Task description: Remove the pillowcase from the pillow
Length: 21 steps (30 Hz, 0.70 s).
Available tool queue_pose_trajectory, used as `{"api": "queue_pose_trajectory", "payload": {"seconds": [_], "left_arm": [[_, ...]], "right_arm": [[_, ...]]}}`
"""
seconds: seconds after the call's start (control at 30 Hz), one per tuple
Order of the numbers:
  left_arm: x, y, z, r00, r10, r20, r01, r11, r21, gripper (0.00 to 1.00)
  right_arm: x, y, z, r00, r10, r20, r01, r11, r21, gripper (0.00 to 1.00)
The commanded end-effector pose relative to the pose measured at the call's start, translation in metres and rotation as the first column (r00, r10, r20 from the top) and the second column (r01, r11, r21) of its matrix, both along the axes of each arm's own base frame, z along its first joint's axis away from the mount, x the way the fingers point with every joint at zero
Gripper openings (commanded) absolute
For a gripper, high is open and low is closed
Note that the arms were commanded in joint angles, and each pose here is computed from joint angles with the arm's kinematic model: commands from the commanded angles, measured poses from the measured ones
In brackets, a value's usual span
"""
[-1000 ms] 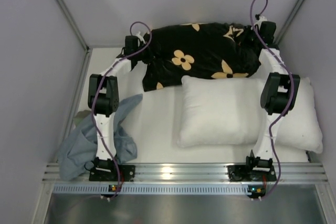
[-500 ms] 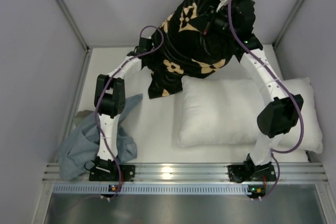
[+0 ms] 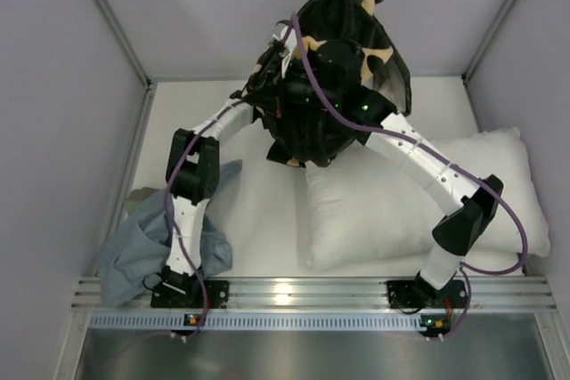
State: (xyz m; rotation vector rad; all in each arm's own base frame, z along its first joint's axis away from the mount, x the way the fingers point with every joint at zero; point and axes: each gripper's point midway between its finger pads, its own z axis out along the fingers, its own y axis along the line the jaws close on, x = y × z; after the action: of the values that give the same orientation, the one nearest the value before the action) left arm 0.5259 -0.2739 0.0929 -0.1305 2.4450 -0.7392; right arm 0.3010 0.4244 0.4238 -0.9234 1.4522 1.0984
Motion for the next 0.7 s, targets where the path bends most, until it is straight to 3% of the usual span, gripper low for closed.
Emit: {"api": "queue_pose_trajectory", "payload": {"seconds": [0.0,0.03,0.1,0.17,0.2,0.23,0.33,0.37,0.43,0.47,0.5,0.57,0.67], "left_arm": [[-0.031,0.029,0.083,0.977,0.158,0.146,-0.173,0.98,0.099,0.75],[-0.035,0.061,0.115,0.933,0.271,0.235,-0.31,0.939,0.15,0.76],[-0.062,0.098,0.113,0.902,0.364,0.232,-0.415,0.879,0.235,0.81],[-0.087,0.129,0.152,0.838,0.455,0.302,-0.524,0.824,0.216,0.82],[-0.102,0.136,0.141,0.841,0.459,0.287,-0.527,0.816,0.239,0.81],[-0.12,0.142,0.166,0.818,0.472,0.329,-0.547,0.815,0.191,0.81],[-0.157,0.175,0.176,0.75,0.519,0.411,-0.633,0.742,0.219,0.81],[-0.165,0.193,0.181,0.702,0.549,0.454,-0.69,0.682,0.241,0.81],[-0.176,0.21,0.186,0.689,0.538,0.486,-0.708,0.643,0.293,0.94],[-0.178,0.218,0.189,0.677,0.538,0.502,-0.724,0.609,0.323,0.96],[-0.183,0.225,0.178,0.703,0.526,0.478,-0.708,0.576,0.408,0.97],[-0.186,0.233,0.191,0.673,0.556,0.488,-0.739,0.529,0.417,0.98],[-0.189,0.237,0.187,0.679,0.551,0.486,-0.735,0.509,0.449,0.98]], "right_arm": [[-0.029,0.019,-0.024,0.994,0.105,0.024,-0.103,0.992,-0.078,0.0],[-0.032,0.02,-0.029,0.992,0.126,0.015,-0.125,0.989,-0.082,0.0],[-0.035,0.027,-0.044,0.987,0.161,-0.009,-0.161,0.982,-0.095,0.0],[-0.033,0.035,-0.058,0.982,0.185,-0.041,-0.188,0.977,-0.105,0.0],[-0.034,0.038,-0.061,0.978,0.201,-0.049,-0.206,0.974,-0.1,0.0],[-0.039,0.043,-0.066,0.97,0.236,-0.061,-0.241,0.966,-0.095,0.0],[-0.046,0.061,-0.092,0.952,0.283,-0.114,-0.296,0.948,-0.117,0.0],[-0.046,0.068,-0.106,0.947,0.29,-0.137,-0.308,0.943,-0.129,0.0],[-0.059,0.077,-0.115,0.934,0.323,-0.152,-0.344,0.929,-0.136,0.0],[-0.061,0.081,-0.124,0.93,0.328,-0.167,-0.352,0.924,-0.146,0.0],[-0.066,0.084,-0.127,0.926,0.336,-0.171,-0.361,0.921,-0.148,0.0],[-0.075,0.088,-0.141,0.919,0.347,-0.186,-0.378,0.91,-0.169,0.0],[-0.078,0.083,-0.158,0.921,0.329,-0.206,-0.369,0.908,-0.2,0.0]]}}
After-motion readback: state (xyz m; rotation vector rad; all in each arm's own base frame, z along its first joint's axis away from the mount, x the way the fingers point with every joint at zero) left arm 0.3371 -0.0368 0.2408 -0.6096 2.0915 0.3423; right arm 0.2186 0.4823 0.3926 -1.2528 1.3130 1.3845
